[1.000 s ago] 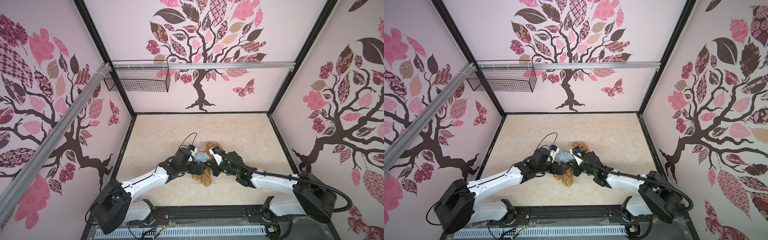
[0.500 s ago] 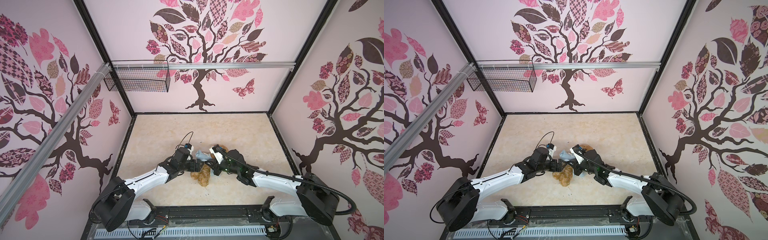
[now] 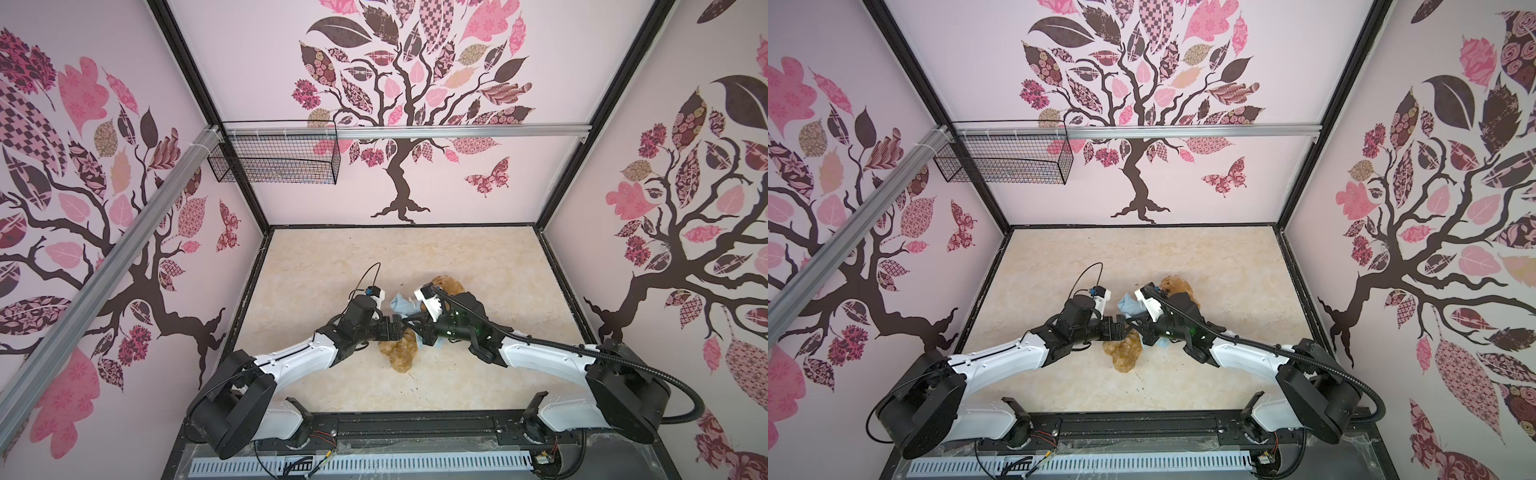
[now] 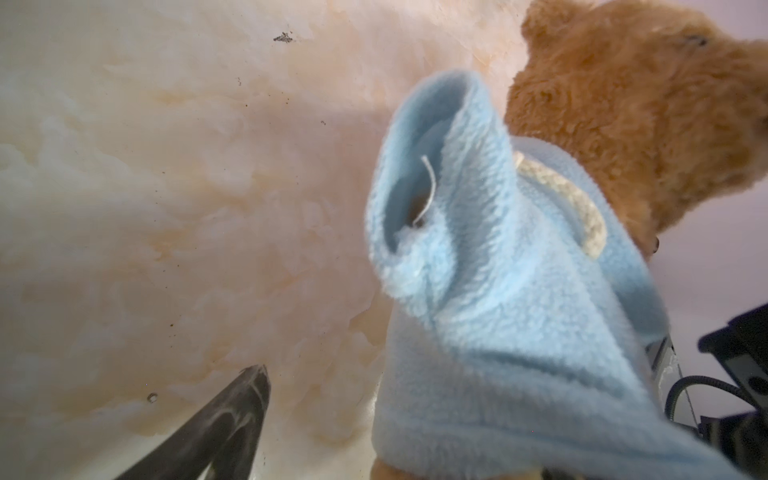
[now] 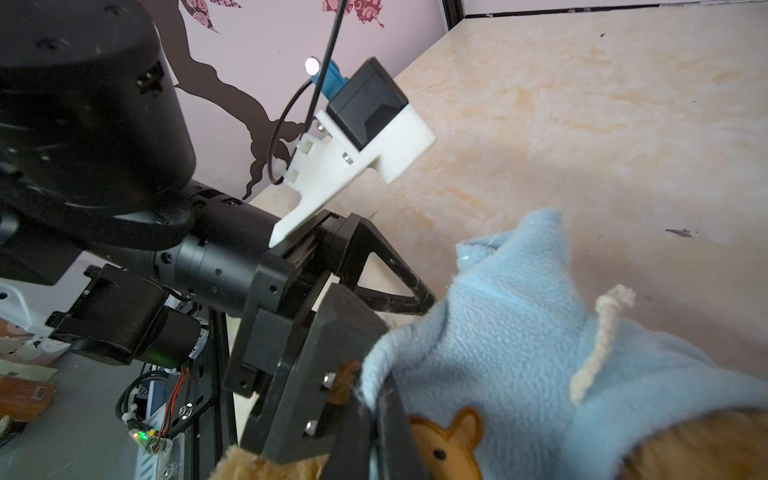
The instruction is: Dress the teddy bear
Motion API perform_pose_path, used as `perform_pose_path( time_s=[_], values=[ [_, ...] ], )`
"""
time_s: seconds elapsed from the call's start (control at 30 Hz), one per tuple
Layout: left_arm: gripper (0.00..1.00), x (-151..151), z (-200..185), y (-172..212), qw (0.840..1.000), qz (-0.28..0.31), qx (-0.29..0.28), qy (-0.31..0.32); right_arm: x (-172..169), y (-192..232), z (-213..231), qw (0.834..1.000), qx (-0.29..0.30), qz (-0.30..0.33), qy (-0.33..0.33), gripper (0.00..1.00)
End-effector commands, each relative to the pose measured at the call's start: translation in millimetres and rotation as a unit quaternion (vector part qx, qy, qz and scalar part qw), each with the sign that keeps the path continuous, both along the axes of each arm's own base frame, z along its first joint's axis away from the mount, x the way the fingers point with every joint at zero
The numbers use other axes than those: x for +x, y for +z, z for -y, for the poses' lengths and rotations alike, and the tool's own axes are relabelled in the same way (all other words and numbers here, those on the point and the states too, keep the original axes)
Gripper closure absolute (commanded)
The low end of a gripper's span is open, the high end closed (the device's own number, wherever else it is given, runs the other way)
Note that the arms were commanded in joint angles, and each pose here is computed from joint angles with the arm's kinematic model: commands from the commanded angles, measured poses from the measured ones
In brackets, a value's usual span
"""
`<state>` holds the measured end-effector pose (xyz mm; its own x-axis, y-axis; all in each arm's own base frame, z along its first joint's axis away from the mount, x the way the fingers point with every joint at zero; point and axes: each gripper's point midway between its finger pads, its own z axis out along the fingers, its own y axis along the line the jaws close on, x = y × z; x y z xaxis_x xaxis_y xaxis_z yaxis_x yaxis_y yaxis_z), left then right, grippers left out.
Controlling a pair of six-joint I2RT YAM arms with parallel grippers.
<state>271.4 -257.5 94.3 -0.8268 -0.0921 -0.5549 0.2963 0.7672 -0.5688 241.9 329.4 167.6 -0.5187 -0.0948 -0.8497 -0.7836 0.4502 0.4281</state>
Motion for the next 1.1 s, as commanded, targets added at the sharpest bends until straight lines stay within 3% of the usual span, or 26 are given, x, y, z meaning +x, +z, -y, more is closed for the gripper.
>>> perform_pose_path(
  time_s=[0.0, 0.4, 0.57, 0.83, 0.97, 1.07],
  values=[
    [0.05, 9, 6, 8, 0.999, 0.015, -0.031, 0.009, -4, 38, -16, 0.998, 0.047, 0.032, 0.041, 1.0],
    [0.06, 18, -7, 23, 0.99, 0.026, -0.124, 0.063, -8, 5, -13, 0.996, 0.035, -0.016, 0.081, 1.0],
    [0.12, 14, -24, 18, 0.989, 0.031, -0.112, 0.094, -5, -3, -17, 0.996, 0.03, -0.023, 0.082, 1.0],
    [0.16, 26, -28, 14, 0.987, 0.039, -0.101, 0.122, -4, 13, -35, 0.988, 0.083, -0.05, 0.118, 1.0],
    [0.25, 40, -36, 13, 0.978, 0.039, -0.109, 0.174, -7, 14, -41, 0.984, 0.096, -0.067, 0.135, 1.0],
    [0.31, 48, -53, 9, 0.966, 0.033, -0.104, 0.234, -14, -5, -30, 0.988, 0.06, -0.062, 0.13, 1.0]
  ],
)
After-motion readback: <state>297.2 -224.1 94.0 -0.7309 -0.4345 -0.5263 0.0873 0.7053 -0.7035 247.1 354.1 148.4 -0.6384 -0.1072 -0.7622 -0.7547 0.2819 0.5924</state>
